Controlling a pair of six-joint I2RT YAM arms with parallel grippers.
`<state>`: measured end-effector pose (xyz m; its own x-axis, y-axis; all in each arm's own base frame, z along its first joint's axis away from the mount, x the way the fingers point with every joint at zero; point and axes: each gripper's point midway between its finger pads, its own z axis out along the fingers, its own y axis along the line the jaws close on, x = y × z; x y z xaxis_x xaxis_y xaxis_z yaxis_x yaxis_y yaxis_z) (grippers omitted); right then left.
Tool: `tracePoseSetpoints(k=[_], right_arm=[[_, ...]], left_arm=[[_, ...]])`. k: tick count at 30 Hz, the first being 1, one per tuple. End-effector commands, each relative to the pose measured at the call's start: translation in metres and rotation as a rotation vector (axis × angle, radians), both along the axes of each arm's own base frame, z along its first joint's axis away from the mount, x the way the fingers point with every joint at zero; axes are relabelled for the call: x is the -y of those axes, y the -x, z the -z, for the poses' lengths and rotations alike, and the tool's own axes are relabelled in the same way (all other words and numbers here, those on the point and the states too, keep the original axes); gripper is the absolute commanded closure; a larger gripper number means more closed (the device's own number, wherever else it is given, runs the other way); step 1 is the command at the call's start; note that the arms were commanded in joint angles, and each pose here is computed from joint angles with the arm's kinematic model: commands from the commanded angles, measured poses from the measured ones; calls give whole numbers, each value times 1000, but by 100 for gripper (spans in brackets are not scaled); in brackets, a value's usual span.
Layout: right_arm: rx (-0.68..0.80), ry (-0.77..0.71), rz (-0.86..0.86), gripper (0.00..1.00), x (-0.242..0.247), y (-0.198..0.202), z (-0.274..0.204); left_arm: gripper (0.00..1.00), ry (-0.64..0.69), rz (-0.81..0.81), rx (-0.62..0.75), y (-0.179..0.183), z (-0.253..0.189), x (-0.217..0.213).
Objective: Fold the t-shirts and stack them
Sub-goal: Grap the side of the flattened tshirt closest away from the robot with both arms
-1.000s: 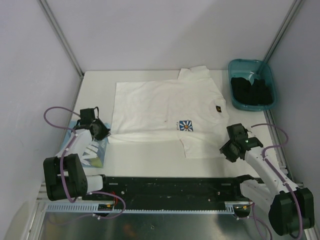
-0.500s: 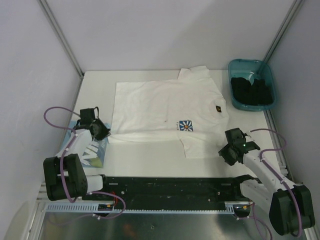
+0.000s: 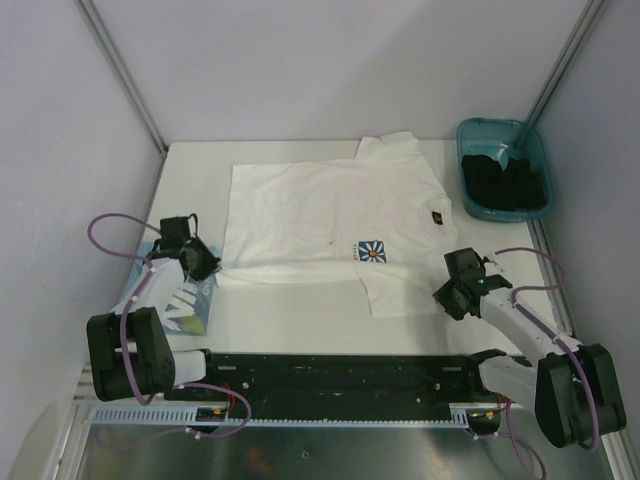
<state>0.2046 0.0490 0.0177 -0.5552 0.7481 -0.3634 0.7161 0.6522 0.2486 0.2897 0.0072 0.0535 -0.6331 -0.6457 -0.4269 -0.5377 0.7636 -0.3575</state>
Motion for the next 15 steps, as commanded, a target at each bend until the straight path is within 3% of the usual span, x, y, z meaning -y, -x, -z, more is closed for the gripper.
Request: tracePoseSetpoints(k=[1,6,15], right_arm=[[-62,30,-8,65,2,10,17],[-54,13,-27,97,1,18,7],[83,-128,-25,100,-10,42,-55]], left_arm=[[100,-12,17,14,-2,-1,1],[100,-19,14,14,-1,-1,0],[100,-34,-6,21,16,-3,2]])
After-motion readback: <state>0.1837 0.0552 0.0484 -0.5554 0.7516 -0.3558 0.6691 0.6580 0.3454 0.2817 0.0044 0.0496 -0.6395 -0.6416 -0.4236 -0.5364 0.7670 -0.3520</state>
